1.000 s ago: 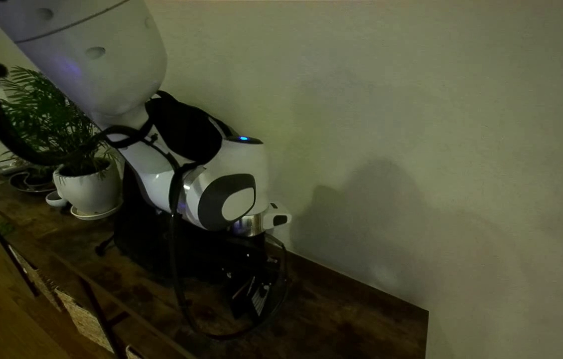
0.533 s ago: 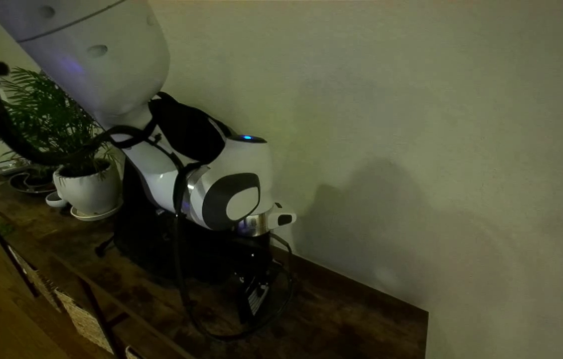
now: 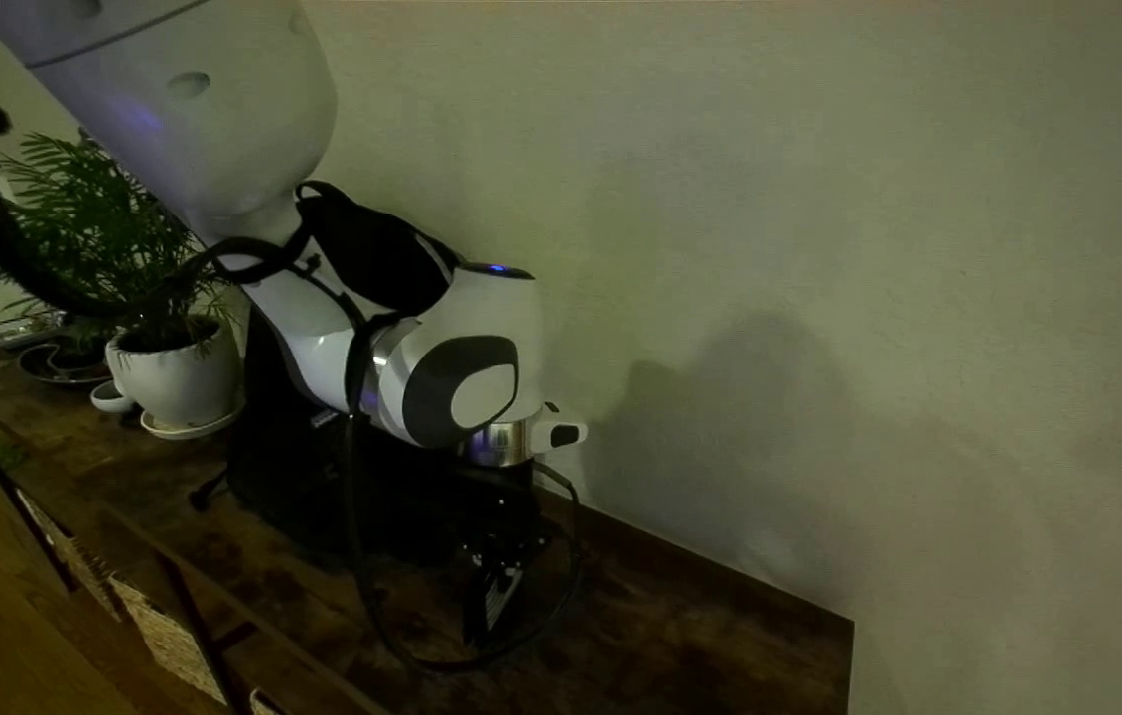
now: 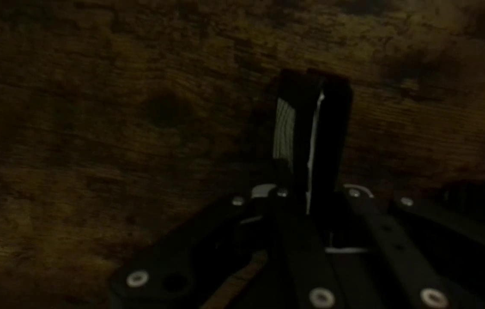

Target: Put the wallet in the backpack

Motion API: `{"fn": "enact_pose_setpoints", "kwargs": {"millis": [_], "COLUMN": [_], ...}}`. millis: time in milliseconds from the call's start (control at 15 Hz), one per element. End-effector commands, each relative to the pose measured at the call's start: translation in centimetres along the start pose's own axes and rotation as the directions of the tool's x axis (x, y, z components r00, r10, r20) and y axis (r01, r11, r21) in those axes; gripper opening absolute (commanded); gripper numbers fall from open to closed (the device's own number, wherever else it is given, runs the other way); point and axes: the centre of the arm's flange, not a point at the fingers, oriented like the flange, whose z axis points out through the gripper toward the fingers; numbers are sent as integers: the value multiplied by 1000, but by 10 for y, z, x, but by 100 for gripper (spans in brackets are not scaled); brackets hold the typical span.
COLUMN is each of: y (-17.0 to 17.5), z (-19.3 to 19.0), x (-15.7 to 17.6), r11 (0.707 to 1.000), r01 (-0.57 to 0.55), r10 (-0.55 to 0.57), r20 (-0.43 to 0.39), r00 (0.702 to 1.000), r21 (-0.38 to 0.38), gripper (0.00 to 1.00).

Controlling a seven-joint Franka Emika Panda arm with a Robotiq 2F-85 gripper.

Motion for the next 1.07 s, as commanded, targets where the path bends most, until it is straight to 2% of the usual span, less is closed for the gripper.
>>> {"fn": "enact_pose_setpoints", "kwargs": {"millis": [0, 733, 1000], "y": [-4, -29, -39], "z": [-37, -140, -182], "x": [-17, -18, -18], "r11": [999, 986, 979], "r01": [38, 162, 200], "r10": [-40, -164, -200], "r20": [49, 57, -5], "r00": [998, 985, 980], "r21": [39, 37, 31], "gripper": [5, 5, 5]}}
